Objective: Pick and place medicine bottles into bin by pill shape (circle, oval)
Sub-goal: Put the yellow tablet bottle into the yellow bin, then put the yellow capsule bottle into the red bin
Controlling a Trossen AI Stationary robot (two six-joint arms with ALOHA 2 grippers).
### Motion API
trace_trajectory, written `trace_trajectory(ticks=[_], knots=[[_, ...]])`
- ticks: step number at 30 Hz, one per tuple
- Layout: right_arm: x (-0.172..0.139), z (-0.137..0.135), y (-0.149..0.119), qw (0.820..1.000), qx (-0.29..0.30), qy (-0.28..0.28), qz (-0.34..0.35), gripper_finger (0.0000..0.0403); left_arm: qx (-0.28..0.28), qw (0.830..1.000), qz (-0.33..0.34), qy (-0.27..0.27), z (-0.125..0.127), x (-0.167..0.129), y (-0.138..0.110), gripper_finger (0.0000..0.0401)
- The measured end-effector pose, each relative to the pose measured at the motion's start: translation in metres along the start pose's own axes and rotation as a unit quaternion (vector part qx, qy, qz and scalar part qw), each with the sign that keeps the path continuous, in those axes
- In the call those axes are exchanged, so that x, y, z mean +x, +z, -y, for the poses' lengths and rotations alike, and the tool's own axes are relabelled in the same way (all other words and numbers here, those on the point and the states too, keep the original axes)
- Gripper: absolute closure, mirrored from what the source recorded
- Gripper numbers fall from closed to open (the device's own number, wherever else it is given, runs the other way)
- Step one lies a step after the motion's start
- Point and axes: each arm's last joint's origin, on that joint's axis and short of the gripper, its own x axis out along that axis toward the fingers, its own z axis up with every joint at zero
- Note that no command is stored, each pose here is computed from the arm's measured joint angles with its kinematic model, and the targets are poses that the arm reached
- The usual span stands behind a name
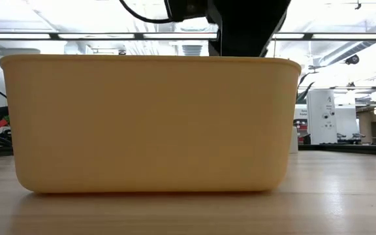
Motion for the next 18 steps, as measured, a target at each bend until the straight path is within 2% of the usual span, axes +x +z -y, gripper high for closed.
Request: trace_trajectory(ticks=[10,18], knots=[[0.002,0.0,-0.001,1.0,0.002,-0.002,-0.005,0.0212,-0.001,1.0,0.0,0.0,0.0,0.0,0.0,0.0166],[-0.024,-0.002,-0.001,1.0,0.0,0.01,0.018,0.0198,-0.002,1.0,0.0,0.001,0.0,0.0,0.0,0.0166]])
